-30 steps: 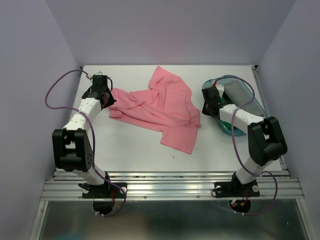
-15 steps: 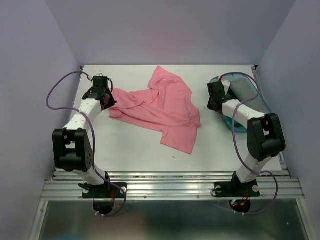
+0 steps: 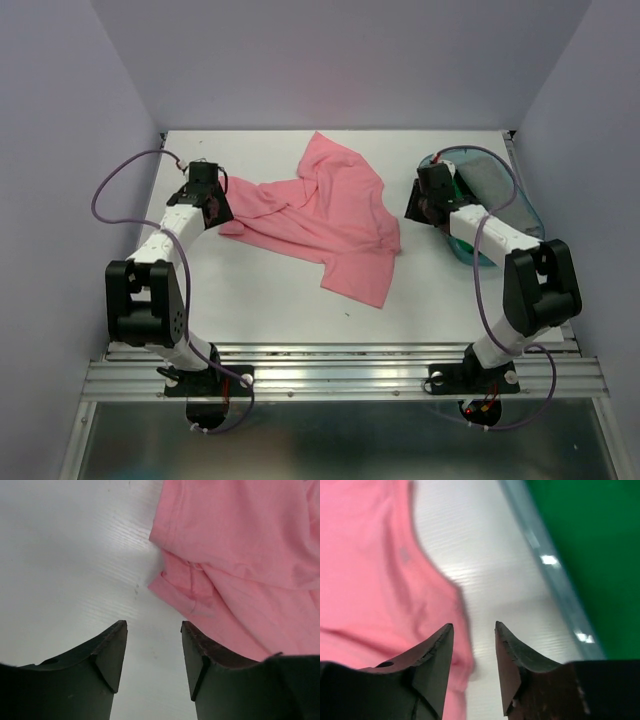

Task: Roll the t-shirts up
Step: Move the bin to the corner of the board.

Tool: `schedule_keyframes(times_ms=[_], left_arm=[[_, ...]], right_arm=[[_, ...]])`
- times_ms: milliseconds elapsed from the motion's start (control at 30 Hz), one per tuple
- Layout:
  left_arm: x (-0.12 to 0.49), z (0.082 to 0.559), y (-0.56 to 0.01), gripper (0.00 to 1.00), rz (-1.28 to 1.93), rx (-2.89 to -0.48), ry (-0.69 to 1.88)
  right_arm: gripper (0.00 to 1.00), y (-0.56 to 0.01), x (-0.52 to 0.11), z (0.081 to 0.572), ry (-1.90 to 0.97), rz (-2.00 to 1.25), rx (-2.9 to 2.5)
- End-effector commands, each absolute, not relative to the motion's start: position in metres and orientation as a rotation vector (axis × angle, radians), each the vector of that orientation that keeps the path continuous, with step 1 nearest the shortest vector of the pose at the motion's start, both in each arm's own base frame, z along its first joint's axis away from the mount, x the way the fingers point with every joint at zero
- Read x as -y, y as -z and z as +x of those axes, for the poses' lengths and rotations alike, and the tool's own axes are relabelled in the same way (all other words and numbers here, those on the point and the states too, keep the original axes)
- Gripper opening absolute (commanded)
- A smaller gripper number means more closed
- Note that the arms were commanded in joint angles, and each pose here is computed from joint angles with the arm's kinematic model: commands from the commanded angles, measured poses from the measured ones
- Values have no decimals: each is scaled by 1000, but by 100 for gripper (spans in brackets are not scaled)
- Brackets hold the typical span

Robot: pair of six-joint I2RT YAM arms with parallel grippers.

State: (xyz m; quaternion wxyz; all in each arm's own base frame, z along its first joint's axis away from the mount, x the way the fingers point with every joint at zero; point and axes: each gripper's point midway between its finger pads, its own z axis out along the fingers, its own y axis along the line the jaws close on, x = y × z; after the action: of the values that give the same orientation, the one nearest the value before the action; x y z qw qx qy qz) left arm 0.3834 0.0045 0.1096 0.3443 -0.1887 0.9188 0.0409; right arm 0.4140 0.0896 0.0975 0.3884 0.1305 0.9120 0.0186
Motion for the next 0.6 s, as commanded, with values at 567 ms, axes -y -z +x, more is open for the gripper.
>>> schedule_keyframes(times_ms=[567], left_arm=[[25,391,-49,60,-204,-2575,-421]], right_arm=[[67,-79,-120,360,-77,296,-2386]])
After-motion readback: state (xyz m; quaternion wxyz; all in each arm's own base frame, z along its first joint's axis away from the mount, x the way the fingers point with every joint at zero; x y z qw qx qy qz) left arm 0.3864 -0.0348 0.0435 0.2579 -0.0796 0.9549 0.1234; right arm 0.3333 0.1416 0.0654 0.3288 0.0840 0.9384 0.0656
